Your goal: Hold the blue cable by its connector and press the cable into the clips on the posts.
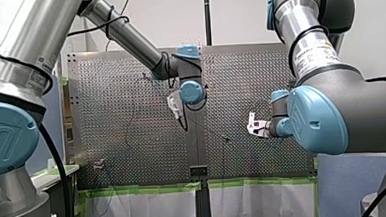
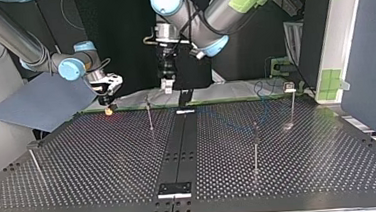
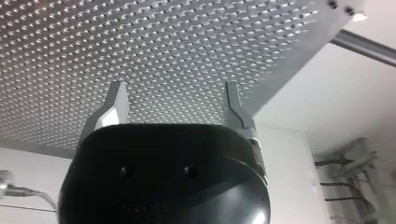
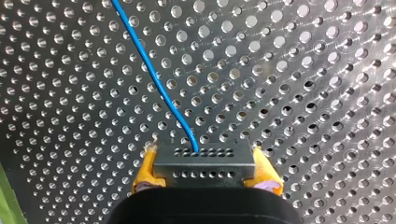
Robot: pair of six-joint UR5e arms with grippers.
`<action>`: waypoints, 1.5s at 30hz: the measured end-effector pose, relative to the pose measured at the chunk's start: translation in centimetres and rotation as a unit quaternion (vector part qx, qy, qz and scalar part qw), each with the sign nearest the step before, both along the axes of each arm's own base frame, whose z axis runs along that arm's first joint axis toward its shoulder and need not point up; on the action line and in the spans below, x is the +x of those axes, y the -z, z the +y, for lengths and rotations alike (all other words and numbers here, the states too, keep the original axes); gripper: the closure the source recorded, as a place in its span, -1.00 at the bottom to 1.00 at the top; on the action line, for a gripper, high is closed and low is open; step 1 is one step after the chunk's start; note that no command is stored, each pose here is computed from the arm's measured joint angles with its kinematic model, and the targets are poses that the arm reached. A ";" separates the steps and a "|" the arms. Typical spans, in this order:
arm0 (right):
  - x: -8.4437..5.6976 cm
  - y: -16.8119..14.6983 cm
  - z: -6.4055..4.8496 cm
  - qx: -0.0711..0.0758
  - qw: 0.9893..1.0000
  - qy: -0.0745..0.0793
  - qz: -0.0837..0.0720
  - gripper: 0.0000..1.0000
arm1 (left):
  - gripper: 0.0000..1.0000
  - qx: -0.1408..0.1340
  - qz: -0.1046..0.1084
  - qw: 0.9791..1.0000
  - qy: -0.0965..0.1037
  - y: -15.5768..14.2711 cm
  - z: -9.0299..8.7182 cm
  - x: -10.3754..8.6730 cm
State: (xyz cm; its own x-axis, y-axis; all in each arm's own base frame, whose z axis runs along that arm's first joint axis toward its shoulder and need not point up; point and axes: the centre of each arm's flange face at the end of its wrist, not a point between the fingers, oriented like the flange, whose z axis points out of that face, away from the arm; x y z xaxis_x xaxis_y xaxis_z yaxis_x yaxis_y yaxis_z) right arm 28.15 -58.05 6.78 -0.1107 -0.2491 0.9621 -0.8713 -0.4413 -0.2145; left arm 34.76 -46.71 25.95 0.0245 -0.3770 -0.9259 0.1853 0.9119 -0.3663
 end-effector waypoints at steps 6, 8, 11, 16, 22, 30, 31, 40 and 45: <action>-0.3 0.0 0.0 0.008 1.000 0.002 0.003 1.00 | -1.00 -0.012 -0.014 1.000 -0.007 -1.2 2.0 -0.9; -0.4 0.0 0.0 0.011 1.000 0.003 0.006 1.00 | -1.00 -0.021 -0.020 0.999 -0.013 -1.7 2.7 -1.2; -0.7 -0.8 -0.1 0.012 1.000 0.009 0.012 1.00 | -1.00 -0.032 -0.028 0.999 -0.008 -2.0 3.4 -1.7; -1.3 -3.0 -0.4 0.005 1.000 0.021 0.015 1.00 | -1.00 -0.033 -0.031 0.999 0.002 -1.9 4.1 -2.8; -1.9 -6.0 -0.6 -0.007 0.999 0.028 0.014 1.00 | -1.00 -0.039 -0.039 0.998 -0.009 -2.3 5.8 -3.8; -2.5 -10.5 -0.6 -0.028 0.999 0.034 0.010 1.00 | -1.00 -0.043 -0.041 0.998 -0.010 -0.2 7.1 -5.2; -2.6 -11.1 -0.5 -0.030 0.999 0.034 0.010 1.00 | -1.00 -0.040 -0.038 0.998 -0.010 0.5 7.2 -5.3; -3.2 -16.2 -0.1 -0.062 0.997 0.039 0.004 1.00 | -1.00 -0.006 -0.006 1.000 -0.006 7.4 8.3 -7.3; -3.3 -16.7 0.1 -0.067 0.997 0.040 0.003 1.00 | -1.00 0.013 0.013 1.000 -0.004 11.2 9.3 -8.7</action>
